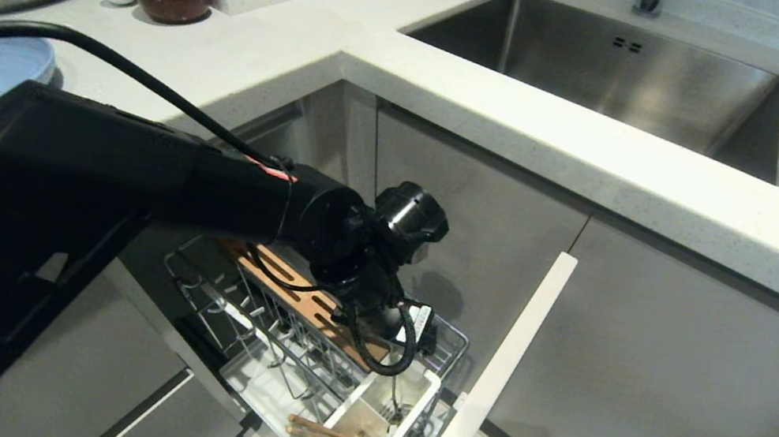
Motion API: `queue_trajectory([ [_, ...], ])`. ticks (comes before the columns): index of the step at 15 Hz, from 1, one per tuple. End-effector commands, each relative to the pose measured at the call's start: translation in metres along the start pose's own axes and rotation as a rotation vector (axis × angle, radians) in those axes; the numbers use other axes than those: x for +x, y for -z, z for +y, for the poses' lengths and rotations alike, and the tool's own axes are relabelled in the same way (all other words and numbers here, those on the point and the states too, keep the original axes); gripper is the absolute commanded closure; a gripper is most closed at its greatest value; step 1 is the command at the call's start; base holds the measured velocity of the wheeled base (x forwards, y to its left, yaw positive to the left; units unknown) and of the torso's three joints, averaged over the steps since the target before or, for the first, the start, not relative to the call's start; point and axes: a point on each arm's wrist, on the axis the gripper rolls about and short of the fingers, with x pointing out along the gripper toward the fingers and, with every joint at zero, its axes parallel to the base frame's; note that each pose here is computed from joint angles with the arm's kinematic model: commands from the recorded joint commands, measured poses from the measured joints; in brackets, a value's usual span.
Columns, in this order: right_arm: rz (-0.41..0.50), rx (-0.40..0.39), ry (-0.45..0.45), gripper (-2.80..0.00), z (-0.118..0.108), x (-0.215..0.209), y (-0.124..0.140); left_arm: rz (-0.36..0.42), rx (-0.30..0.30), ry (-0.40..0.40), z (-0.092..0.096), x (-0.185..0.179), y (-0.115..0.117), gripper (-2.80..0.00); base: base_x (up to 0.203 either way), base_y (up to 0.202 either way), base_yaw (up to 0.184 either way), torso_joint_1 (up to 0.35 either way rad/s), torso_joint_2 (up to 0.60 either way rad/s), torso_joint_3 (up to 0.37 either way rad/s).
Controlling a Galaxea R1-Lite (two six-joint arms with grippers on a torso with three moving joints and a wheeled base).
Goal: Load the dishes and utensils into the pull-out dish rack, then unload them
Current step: Take the spoon out of the cupboard
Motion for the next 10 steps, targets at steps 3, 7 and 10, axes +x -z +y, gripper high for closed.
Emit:
queue_trajectory([
  [3,-0.005,0.001,0.0,0.0,0.0,-0.0003,0.0001,0.012,-0.002,-0.005,-0.0002,0.0059,0.0007,-2.8,0.0,0.0,0.0,0.0,0.0,0.0],
  [7,-0.005,0.001,0.0,0.0,0.0,-0.0003,0.0001,0.012,-0.003,-0.005,-0.0005,0.0076,0.0001,-2.8,0.0,0.0,0.0,0.0,0.0,0.0],
  [10,-0.005,0.001,0.0,0.0,0.0,-0.0003,0.0001,0.009,-0.004,-0.004,-0.0008,0.0076,-0.0002,0.0,0.0,0.0,0.0,0.0,0.0,0.0],
])
